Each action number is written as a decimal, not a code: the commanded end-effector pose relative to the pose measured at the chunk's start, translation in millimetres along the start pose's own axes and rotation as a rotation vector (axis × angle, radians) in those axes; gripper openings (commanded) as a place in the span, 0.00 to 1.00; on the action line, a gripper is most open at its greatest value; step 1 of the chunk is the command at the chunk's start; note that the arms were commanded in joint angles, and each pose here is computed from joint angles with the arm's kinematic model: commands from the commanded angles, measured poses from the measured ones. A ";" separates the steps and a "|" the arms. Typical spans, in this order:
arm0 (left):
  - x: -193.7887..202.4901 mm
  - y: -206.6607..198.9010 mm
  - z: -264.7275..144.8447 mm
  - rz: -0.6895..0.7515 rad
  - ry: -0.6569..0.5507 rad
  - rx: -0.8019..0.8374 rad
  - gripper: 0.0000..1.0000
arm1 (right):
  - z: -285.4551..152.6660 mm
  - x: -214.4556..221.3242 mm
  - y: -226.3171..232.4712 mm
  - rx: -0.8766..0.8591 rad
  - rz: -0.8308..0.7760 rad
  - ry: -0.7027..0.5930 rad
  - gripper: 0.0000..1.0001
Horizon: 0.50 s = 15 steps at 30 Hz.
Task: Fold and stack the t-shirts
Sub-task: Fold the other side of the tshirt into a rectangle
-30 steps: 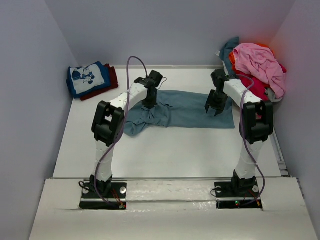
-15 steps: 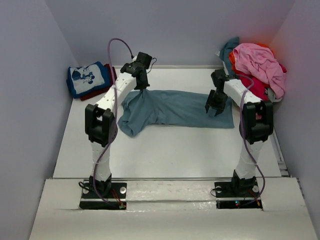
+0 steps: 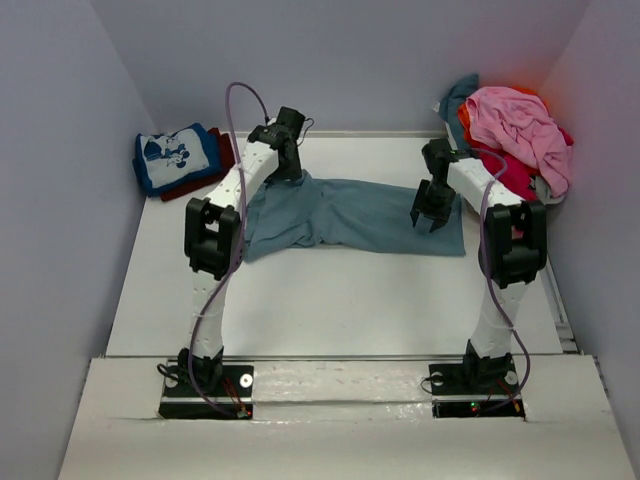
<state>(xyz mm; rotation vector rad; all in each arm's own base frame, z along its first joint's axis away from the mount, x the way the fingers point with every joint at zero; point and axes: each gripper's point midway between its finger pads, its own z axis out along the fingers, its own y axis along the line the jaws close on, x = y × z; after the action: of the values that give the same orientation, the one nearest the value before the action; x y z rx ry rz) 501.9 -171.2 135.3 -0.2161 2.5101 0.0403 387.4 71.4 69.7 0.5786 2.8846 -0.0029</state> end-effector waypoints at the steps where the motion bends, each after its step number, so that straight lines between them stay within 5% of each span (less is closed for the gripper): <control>1: 7.7 12.0 -10.0 0.005 0.002 -0.017 0.70 | -3.7 -5.9 5.1 -0.009 -0.015 -0.028 0.53; 4: 11.3 19.2 -16.2 0.001 -0.003 -0.033 0.81 | -3.7 -7.1 5.6 -0.011 -0.012 -0.034 0.53; 15: 26.5 18.8 -81.3 0.037 -0.076 -0.010 0.81 | 2.4 -6.7 5.1 -0.005 0.008 -0.038 0.53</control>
<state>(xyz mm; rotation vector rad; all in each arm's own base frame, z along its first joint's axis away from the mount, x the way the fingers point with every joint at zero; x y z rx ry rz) 442.9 -164.7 138.4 -0.1533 2.5439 0.1058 389.4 71.0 69.5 0.5802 2.8762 -0.0049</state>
